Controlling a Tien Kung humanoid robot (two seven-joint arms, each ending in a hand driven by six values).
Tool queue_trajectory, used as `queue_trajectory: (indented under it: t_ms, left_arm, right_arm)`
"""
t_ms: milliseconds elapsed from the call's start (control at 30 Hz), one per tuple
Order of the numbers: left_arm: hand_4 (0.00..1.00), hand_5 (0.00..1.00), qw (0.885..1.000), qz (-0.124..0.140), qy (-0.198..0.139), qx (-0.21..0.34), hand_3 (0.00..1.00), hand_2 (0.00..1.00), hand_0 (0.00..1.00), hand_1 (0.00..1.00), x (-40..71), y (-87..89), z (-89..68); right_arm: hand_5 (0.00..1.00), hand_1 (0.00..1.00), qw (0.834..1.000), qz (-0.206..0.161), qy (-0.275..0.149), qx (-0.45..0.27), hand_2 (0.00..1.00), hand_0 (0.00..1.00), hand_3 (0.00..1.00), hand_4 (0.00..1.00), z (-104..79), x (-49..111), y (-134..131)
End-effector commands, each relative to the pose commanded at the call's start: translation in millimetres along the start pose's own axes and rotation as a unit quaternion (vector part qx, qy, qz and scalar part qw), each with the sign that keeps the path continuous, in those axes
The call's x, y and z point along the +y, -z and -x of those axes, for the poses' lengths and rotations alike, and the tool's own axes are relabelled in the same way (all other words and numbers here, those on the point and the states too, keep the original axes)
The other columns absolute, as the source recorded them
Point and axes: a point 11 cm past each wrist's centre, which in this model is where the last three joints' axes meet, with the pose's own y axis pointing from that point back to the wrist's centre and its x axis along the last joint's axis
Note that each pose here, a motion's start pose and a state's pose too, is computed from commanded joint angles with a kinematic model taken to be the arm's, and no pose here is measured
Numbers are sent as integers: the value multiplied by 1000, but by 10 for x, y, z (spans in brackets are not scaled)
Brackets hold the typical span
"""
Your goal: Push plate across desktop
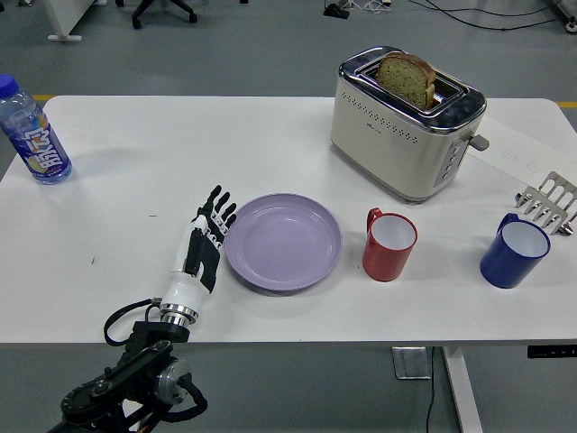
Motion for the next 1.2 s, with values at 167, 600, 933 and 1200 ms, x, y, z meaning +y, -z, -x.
queue_trajectory:
  t_ms: [167,600,933,1200]
  left_arm:
    - [480,998,1000,1,8,2,992,983,942,948,-5,-9,52]
    - [483,998,1000,26,-1,2,984,980,934,942,-48,-160,51]
    - [481,998,995,93,-45,1,916,916,868,880,-136,-572,-198]
    - [483,998,988,117,-96,-26,882,887,839,856,-89,-851,-739]
  right_arm:
    - [356,548,1000,0,0,1,653,607,618,148,2,0,4]
    - [356,549,1000,-1,0,0,653,607,618,147,1,0,23]
    - [356,549,1000,-3,-2,-1,653,609,618,147,-30,-1,40]
    - [355,549,1000,-3,-5,-4,653,608,618,146,-57,-2,47]
